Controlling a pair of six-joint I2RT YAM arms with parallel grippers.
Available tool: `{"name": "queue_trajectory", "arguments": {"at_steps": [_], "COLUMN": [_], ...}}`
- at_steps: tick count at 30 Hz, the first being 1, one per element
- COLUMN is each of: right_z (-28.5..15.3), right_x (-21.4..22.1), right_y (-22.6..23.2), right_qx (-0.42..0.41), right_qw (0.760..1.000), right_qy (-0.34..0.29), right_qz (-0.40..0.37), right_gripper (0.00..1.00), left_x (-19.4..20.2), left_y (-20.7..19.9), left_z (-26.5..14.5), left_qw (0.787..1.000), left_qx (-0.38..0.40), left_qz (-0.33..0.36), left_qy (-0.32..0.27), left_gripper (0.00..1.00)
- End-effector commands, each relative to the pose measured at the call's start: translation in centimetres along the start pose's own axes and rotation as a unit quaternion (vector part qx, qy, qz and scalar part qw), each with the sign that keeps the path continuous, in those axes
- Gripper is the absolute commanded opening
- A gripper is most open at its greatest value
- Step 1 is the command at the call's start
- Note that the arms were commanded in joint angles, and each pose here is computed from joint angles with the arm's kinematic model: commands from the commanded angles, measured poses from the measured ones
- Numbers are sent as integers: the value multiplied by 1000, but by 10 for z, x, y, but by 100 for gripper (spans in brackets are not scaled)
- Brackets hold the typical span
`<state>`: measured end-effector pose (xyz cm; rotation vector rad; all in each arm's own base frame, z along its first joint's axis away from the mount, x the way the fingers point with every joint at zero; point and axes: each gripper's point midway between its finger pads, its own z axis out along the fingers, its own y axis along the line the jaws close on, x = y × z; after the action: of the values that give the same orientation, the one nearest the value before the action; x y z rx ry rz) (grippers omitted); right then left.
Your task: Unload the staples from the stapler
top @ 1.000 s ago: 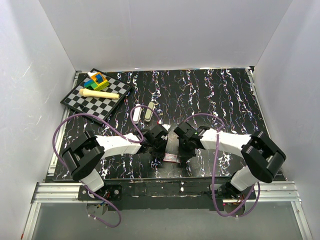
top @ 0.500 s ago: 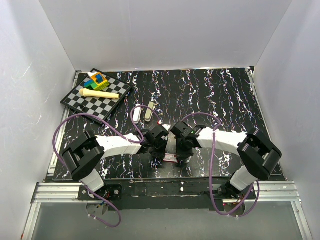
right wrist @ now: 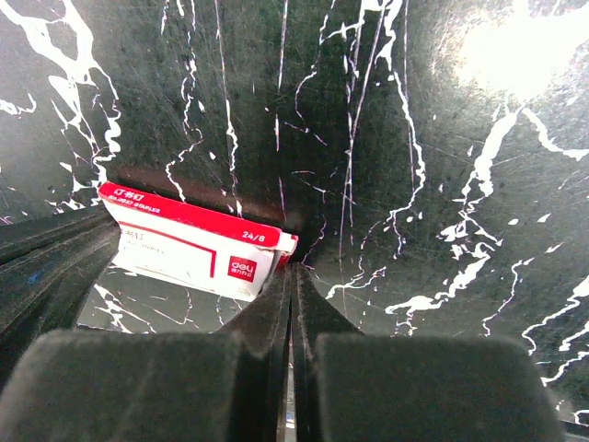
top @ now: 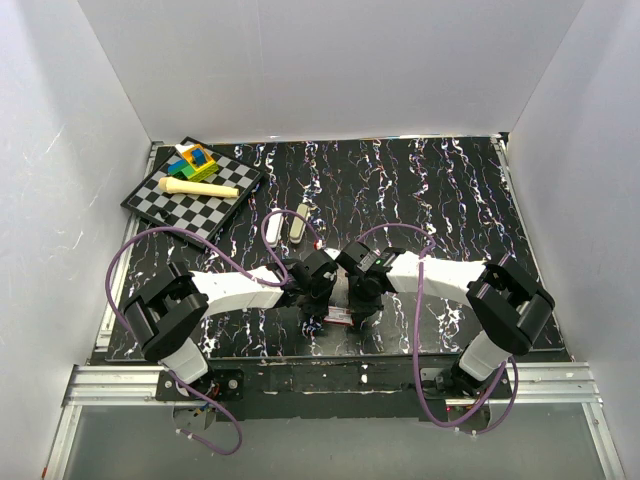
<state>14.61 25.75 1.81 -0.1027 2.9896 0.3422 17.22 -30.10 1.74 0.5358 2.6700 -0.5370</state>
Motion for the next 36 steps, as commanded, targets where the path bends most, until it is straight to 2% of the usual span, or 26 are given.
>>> {"name": "queue_trajectory", "arguments": {"at_steps": [1,8,11,20,28,32,36], "right_z": [9,1,-9,-39,-60,-73,-92], "right_x": [-27,-29,-32,-41,-52,-57,-65], "right_y": [58,46,35,-4,-28,-33,-34], "right_qx": [-93,-78,-58,3,38,38,29], "right_qw": [994,994,994,990,984,980,974], "right_qy": [-58,-76,-96,-139,-174,-193,-224], "right_qz": [-10,-12,-16,-19,-23,-23,-35], "right_gripper": [1,2,11,34,45,48,52], "left_x": [6,5,-3,-21,-40,-52,-66], "left_y": [-20,-21,-20,-10,-2,3,2], "left_z": [3,-1,-9,-33,-69,-95,-124], "left_qw": [999,1000,1000,999,994,990,984], "left_qx": [31,31,25,-12,-35,-48,-47], "left_qz": [4,5,7,17,14,12,13], "left_qy": [9,2,-12,-48,-100,-132,-170], "left_gripper": [0,0,1,23,35,38,47]}}
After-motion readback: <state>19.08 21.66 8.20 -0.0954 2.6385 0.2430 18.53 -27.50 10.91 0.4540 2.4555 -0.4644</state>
